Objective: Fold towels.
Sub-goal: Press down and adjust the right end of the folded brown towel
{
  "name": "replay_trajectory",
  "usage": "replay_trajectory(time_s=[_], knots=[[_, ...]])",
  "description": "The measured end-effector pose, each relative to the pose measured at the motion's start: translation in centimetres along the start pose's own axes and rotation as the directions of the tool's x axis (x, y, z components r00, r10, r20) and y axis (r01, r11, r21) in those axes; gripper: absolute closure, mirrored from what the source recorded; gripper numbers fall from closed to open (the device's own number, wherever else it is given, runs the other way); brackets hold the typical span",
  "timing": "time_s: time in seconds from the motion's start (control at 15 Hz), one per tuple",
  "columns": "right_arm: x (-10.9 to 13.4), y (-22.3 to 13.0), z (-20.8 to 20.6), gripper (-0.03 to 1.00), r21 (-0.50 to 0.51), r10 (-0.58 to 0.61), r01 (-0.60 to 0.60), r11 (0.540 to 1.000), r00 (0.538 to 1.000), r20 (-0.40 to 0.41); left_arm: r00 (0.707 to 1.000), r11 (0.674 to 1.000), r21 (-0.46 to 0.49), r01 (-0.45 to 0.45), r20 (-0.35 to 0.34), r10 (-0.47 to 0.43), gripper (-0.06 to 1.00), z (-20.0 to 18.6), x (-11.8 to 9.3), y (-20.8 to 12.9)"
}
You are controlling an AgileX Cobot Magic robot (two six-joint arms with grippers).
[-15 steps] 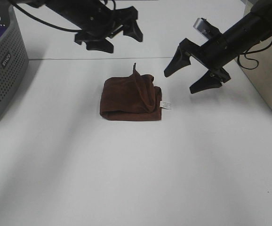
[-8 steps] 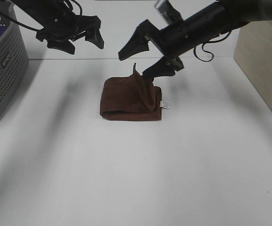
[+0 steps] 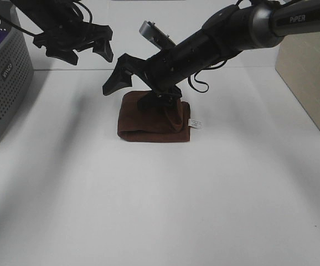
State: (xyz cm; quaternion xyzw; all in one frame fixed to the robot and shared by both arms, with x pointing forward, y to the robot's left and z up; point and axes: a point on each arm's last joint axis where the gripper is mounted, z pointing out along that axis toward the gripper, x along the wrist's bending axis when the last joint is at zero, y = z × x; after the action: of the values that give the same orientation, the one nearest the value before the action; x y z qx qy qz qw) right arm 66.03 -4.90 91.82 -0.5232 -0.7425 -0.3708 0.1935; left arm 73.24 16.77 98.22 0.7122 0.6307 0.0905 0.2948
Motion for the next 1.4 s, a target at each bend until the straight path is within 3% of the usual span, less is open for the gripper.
replay_trajectory(time_s=[0.27,0.53,0.8,0.93,1.13,1.4], knots=[[-1.8,0.4,0.2,0.04,-0.050,-0.019,0.025,0.998,0.993,0.118,1.000,1.000,0.005,0.013,-0.007,-0.013,0.14,0.0,0.1,0.0],[-5.4,0.9,-2.3,0.04,-0.057,0.069,-0.057,0.997,0.970,0.235,1.000,1.000,0.005,0.012,-0.008,-0.012,0.14,0.0,0.1,0.0],[-10.0,1.4,-6.6,0.04,-0.103,0.178,-0.155,0.982,0.944,0.276,1.000,1.000,0.005,0.013,-0.008,-0.013,0.14,0.0,0.1,0.0],[-10.8,1.3,-7.4,0.04,-0.098,0.202,-0.182,0.978,0.940,0.275,1.000,1.000,0.005,0.013,-0.008,-0.013,0.14,0.0,0.1,0.0],[-10.5,0.9,-8.5,0.04,-0.030,0.165,-0.164,0.986,0.943,0.290,1.000,1.000,0.017,0.013,-0.008,-0.013,0.14,0.0,0.1,-0.2],[-6.7,1.0,-12.7,0.04,0.055,0.072,-0.097,0.994,0.936,0.344,1.000,0.994,0.109,-0.015,-0.005,0.015,0.14,-1.2,-0.2,-0.7]])
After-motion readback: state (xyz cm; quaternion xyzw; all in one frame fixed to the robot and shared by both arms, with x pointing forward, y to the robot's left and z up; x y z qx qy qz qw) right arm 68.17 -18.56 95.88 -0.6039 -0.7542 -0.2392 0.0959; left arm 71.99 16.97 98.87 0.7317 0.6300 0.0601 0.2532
